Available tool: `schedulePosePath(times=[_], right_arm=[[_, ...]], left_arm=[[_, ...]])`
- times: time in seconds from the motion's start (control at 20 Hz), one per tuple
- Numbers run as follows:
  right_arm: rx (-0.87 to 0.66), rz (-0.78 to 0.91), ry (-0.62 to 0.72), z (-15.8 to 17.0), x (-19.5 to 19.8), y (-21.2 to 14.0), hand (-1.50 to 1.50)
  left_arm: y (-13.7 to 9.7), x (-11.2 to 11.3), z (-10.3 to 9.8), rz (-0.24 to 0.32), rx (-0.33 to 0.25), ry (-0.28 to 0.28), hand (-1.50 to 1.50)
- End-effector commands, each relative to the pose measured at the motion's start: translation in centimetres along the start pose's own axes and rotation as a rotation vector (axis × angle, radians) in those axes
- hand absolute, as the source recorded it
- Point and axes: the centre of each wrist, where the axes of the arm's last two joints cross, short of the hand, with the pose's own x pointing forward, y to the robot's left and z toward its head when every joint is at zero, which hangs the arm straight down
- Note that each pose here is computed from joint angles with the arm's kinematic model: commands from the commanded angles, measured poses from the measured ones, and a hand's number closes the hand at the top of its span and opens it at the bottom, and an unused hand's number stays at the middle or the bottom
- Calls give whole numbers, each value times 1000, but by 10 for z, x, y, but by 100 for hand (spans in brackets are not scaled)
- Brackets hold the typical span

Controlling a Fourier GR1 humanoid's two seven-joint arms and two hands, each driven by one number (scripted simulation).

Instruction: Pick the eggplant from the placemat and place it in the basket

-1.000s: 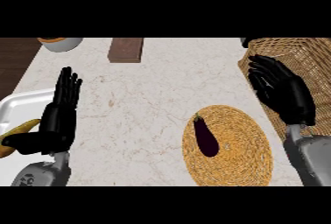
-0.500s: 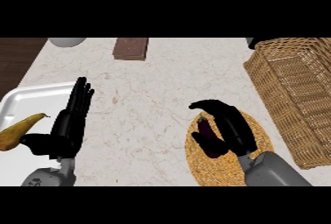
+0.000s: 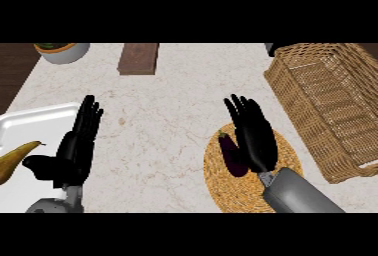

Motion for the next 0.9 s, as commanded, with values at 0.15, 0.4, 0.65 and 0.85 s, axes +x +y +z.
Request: schedulePosePath(times=[0.15, 0.4, 0.65, 0.85], right_arm=[[89, 392, 191, -3, 49, 7, -150], [219, 486, 299, 11, 136, -4, -150], [237, 526, 387, 17, 152, -24, -150], [241, 622, 447, 11, 148, -12, -150]], left_arm=[[5, 1, 0, -1, 19, 4, 0], [-3, 5, -1, 17, -19, -10, 0], [-14, 3, -1, 26, -46, -20, 0], [-16, 8, 2, 33, -52, -35, 0]])
